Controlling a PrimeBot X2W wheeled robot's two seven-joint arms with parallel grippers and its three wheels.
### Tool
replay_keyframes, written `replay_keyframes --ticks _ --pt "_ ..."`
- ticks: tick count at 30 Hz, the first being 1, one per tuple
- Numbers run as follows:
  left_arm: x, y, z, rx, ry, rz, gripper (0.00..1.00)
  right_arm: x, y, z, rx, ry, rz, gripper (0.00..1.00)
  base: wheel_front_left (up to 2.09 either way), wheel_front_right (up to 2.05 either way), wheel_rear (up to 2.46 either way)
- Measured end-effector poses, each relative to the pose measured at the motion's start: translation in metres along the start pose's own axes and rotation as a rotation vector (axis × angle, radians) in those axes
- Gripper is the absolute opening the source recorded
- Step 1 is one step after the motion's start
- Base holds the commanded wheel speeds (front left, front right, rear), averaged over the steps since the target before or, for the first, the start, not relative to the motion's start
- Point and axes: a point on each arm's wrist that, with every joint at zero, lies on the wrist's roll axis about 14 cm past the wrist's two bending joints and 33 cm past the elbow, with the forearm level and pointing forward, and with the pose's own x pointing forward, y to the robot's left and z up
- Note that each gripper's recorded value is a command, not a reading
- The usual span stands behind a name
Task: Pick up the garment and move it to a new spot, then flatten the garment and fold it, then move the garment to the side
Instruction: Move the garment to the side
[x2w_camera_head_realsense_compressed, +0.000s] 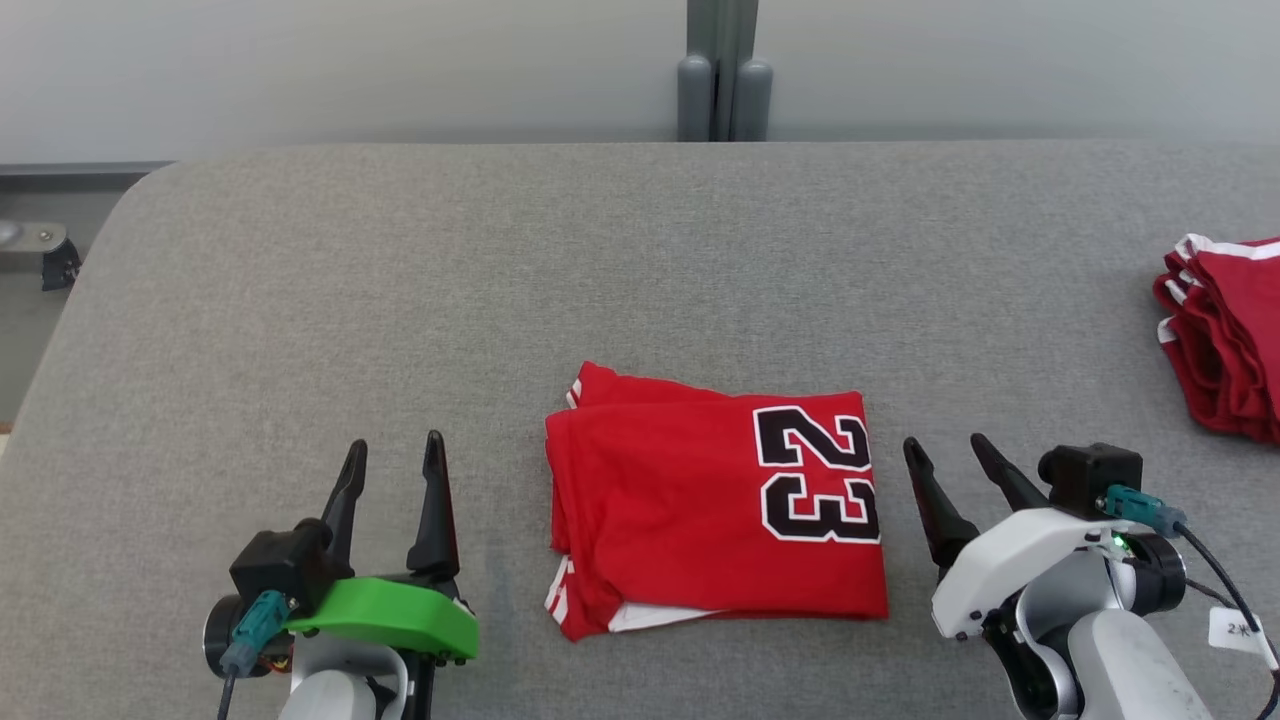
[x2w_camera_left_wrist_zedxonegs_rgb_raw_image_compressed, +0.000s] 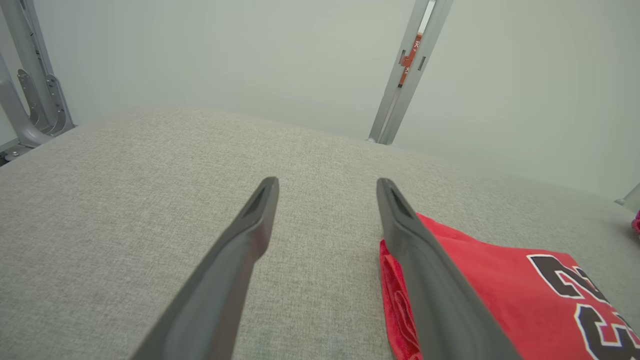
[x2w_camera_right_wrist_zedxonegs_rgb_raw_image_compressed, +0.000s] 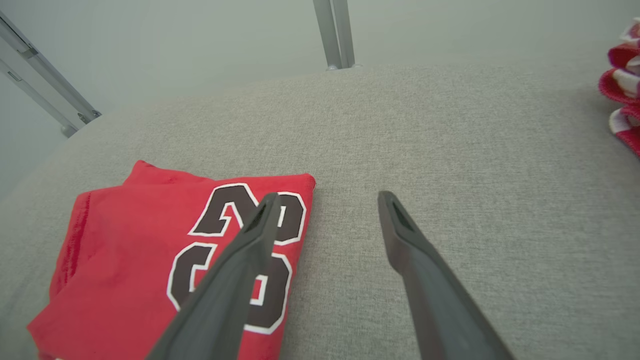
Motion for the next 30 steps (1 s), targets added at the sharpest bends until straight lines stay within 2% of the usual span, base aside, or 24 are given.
replay_keyframes --ticks 12,17,18,19,20,21,22,27,30 --pt "-0.006 0.042 0.008 0.015 -0.018 0.122 1.0 0.032 0.028 -0.064 -0.001 0.352 0.139 1.0 0.0 0.0 0.0" --pt "-0.01 0.053 0.008 0.02 -0.016 0.159 1.0 0.037 0.036 -0.078 0.012 0.432 0.175 1.0 0.0 0.0 0.0" --pt "-0.011 0.055 0.008 0.02 -0.015 0.163 1.0 0.038 0.037 -0.08 0.012 0.439 0.179 0.92 0.0 0.0 0.0" --pt "-0.01 0.055 0.008 0.02 -0.015 0.163 1.0 0.038 0.037 -0.081 0.013 0.445 0.182 0.57 0.0 0.0 0.0" --pt "-0.009 0.054 0.007 0.02 -0.014 0.161 1.0 0.037 0.037 -0.082 0.012 0.449 0.181 0.39 0.0 0.0 0.0" --pt "-0.009 0.053 0.007 0.02 -0.013 0.157 1.0 0.038 0.036 -0.081 0.013 0.448 0.178 0.31 0.0 0.0 0.0" --pt "-0.007 0.051 0.006 0.02 -0.011 0.151 1.0 0.038 0.034 -0.08 0.018 0.441 0.173 0.0 0.0 0.0 0.0" --pt "0.002 0.039 0.002 0.02 -0.003 0.109 1.0 0.041 0.02 -0.065 0.027 0.374 0.135 0.0 0.0 0.0 0.0" --pt "0.011 0.026 -0.002 0.022 0.006 0.066 1.0 0.042 -0.001 -0.046 0.008 0.315 0.088 0.0 0.0 0.0 0.0"
